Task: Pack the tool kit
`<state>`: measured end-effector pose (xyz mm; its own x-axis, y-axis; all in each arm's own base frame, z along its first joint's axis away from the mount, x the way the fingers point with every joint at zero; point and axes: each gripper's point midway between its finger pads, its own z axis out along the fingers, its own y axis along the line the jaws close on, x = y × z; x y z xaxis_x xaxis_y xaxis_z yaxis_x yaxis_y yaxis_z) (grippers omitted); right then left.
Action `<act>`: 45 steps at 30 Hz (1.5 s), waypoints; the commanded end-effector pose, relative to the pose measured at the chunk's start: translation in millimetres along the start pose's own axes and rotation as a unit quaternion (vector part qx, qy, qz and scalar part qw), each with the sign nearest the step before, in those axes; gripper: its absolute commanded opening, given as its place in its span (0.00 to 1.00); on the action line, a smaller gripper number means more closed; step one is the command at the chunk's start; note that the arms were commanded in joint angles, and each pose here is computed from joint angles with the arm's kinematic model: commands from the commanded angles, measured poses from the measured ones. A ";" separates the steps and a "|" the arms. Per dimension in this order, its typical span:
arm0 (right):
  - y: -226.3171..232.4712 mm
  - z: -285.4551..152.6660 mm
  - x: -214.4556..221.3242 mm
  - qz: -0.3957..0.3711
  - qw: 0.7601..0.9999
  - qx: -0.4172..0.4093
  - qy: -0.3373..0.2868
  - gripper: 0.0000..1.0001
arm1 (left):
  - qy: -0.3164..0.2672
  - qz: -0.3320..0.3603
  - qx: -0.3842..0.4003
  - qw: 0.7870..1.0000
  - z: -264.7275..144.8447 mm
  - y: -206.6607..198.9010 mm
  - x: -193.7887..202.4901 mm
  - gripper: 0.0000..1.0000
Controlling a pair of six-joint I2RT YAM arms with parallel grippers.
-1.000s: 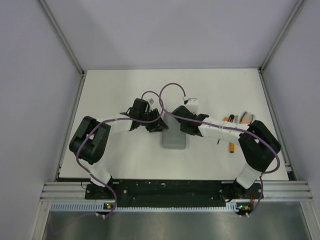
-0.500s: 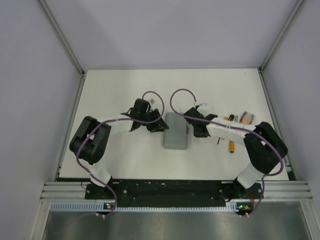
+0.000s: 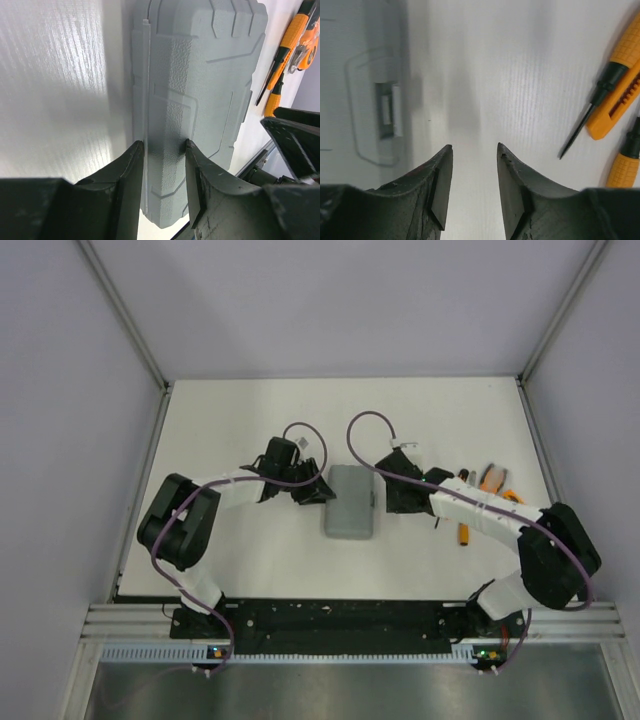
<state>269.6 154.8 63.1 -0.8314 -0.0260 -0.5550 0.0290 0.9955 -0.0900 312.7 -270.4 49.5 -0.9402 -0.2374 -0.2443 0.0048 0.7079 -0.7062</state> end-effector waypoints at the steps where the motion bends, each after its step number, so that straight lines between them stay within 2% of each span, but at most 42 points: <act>1: 44.1 -25.6 -31.3 0.033 0.988 -0.140 -0.053 0.44 | 0.037 -0.007 -0.127 0.991 -7.7 66.2 29.4 0.27; 3: 60.7 -29.0 -35.5 0.045 0.978 -0.191 -0.064 0.46 | 0.037 -0.005 -0.124 0.992 -8.1 63.4 27.4 0.31; 5: 66.9 -24.6 -35.8 0.054 0.976 -0.202 -0.062 0.46 | 0.038 -0.004 -0.121 0.992 -7.7 61.2 26.8 0.32; 24: 64.1 21.6 -26.0 0.082 0.978 -0.192 -0.027 0.25 | 0.046 -0.007 -0.128 0.991 -8.8 63.7 31.1 0.34; 28: 59.6 20.9 -28.2 0.080 0.980 -0.182 -0.032 0.28 | 0.045 -0.007 -0.131 0.990 -9.1 64.5 30.0 0.34; 32: 61.4 9.6 -36.6 0.078 0.976 -0.198 -0.046 0.44 | 0.044 -0.006 -0.130 0.991 -9.2 62.9 29.4 0.34; 36: 63.9 5.6 -40.4 0.078 0.974 -0.205 -0.052 0.46 | 0.045 -0.007 -0.130 0.990 -9.0 63.3 29.6 0.34; 39: 63.9 15.5 -32.9 0.075 0.977 -0.195 -0.037 0.42 | 0.045 -0.007 -0.130 0.990 -8.7 63.8 29.9 0.34; 43: 62.7 27.5 -22.9 0.079 0.980 -0.181 -0.019 0.28 | 0.047 -0.007 -0.131 0.990 -8.7 64.8 30.4 0.34; 45: 59.4 29.2 -19.8 0.081 0.981 -0.173 -0.016 0.24 | 0.047 -0.006 -0.131 0.990 -9.2 64.4 31.1 0.34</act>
<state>302.0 215.6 50.3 -0.8121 0.1270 -0.5695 -0.0600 0.9527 0.2981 310.2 -265.3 50.9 -0.9454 -0.2164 -0.2436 0.0093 0.7293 -0.6841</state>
